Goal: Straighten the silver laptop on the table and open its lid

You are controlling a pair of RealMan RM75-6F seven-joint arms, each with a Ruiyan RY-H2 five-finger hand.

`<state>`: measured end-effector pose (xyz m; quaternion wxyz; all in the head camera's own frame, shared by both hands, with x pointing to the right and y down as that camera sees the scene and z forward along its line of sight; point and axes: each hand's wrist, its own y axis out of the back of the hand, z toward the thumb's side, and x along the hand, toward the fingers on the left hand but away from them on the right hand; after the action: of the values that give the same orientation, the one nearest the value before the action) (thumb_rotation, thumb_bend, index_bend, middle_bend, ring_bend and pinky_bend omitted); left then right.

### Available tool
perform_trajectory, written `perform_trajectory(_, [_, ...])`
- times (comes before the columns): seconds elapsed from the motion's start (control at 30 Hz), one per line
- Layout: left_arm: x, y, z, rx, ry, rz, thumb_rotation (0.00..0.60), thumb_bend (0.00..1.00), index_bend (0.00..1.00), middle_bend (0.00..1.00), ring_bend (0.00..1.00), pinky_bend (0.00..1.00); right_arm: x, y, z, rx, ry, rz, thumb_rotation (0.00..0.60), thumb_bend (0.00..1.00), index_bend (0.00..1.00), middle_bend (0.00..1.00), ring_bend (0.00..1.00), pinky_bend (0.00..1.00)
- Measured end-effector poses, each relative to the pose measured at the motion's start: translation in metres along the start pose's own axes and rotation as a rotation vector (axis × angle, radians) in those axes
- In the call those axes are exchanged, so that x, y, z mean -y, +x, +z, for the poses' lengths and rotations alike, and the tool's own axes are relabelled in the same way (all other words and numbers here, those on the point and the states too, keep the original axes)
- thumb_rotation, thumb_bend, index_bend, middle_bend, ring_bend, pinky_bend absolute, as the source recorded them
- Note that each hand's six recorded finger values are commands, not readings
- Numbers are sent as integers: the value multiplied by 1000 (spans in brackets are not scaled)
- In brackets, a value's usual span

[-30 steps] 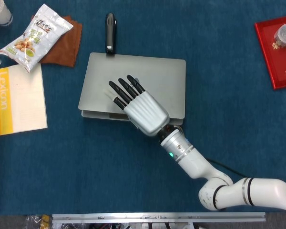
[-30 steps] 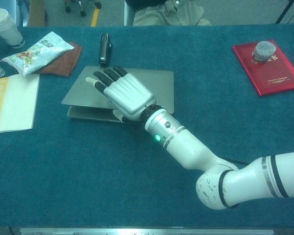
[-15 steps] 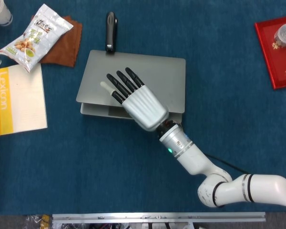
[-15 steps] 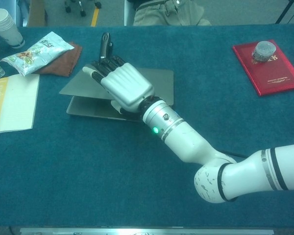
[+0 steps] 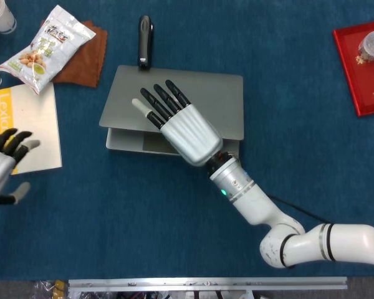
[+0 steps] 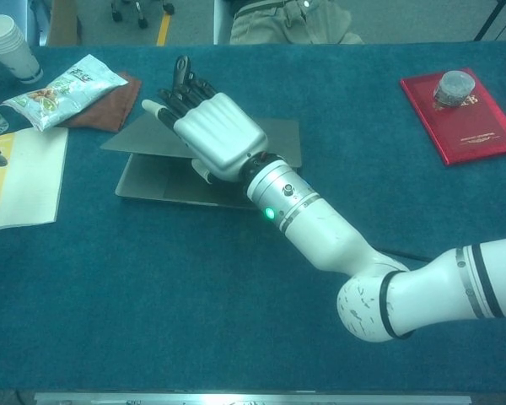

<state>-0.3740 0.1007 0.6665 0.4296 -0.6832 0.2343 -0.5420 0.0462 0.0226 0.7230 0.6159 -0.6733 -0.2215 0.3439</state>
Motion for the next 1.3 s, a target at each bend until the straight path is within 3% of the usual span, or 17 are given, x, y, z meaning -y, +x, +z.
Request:
perform_trajectory(0.07, [2, 4, 5, 29, 9, -28, 419, 318, 73, 24, 1, 99, -1, -1, -1, 4, 4, -1, 600, 365, 0, 37, 3, 75])
perform_trajectory(0.17, [4, 11, 13, 76, 29, -65, 400, 318, 47, 0, 0, 86, -2, -1, -3, 8, 10, -4, 600, 365, 0, 37, 3, 75])
perform_trajectory(0.8, [14, 51, 68, 290, 94, -157, 400, 318, 41, 0, 0, 76, -6, -3, -9, 20, 28, -6, 600, 365, 0, 37, 3, 75])
perform_trajectory(1.3, [20, 87, 97, 367, 105, -197, 401, 318, 39, 0, 0, 76, -8, -2, -13, 25, 36, -9, 600, 365, 0, 37, 3, 75])
